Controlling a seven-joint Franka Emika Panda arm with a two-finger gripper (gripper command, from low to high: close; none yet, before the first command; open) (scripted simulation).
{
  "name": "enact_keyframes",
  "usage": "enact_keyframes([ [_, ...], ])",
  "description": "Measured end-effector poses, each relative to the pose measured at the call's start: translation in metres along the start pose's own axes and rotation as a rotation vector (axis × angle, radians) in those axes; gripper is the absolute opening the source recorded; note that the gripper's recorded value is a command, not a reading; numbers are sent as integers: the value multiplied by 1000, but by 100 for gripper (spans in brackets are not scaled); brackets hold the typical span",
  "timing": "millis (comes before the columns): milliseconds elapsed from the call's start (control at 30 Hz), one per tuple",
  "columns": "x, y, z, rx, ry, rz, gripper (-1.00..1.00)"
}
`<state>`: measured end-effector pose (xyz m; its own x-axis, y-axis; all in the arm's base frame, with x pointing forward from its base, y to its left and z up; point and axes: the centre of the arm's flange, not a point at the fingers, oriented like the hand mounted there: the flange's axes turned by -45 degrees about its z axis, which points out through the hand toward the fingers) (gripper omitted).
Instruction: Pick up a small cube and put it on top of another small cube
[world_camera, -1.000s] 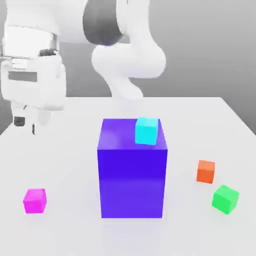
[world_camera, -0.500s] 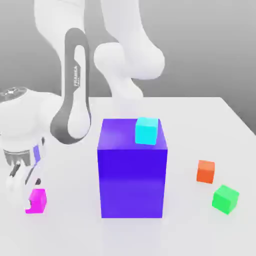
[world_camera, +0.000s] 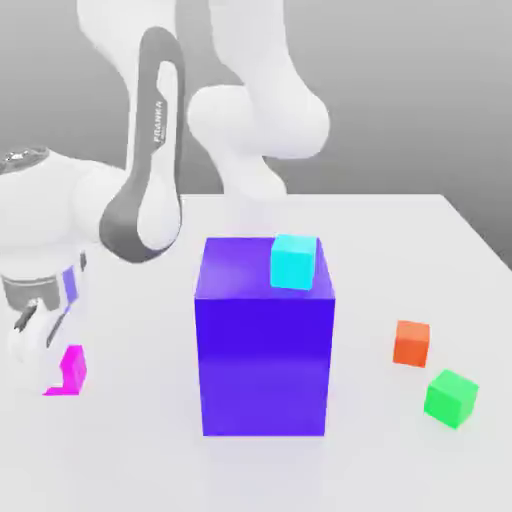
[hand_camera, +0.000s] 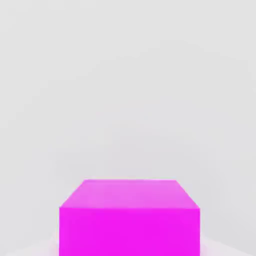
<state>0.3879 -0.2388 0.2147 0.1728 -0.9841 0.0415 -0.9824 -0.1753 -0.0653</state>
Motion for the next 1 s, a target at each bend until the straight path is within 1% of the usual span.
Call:
enact_keyframes([
  [67, -34, -39, -10, 28, 0, -74, -100],
  [200, -123, -103, -29, 73, -18, -211, -100],
  [367, -267, -151, -56, 122, -56, -403, -100],
  [433, -337, -152, -65, 124, -79, -466, -100],
  [500, -391, -142, -70, 113, -96, -497, -100],
  [733, -547, -66, -83, 56, -116, -586, -100],
  [800, -561, -39, -73, 14, -98, -572, -100],
  [867, -538, -34, -54, -32, -69, -478, -100],
  [900, -520, -41, -43, -43, -61, -421, -100],
  [1000, -516, -39, -11, -50, -54, -399, -100],
])
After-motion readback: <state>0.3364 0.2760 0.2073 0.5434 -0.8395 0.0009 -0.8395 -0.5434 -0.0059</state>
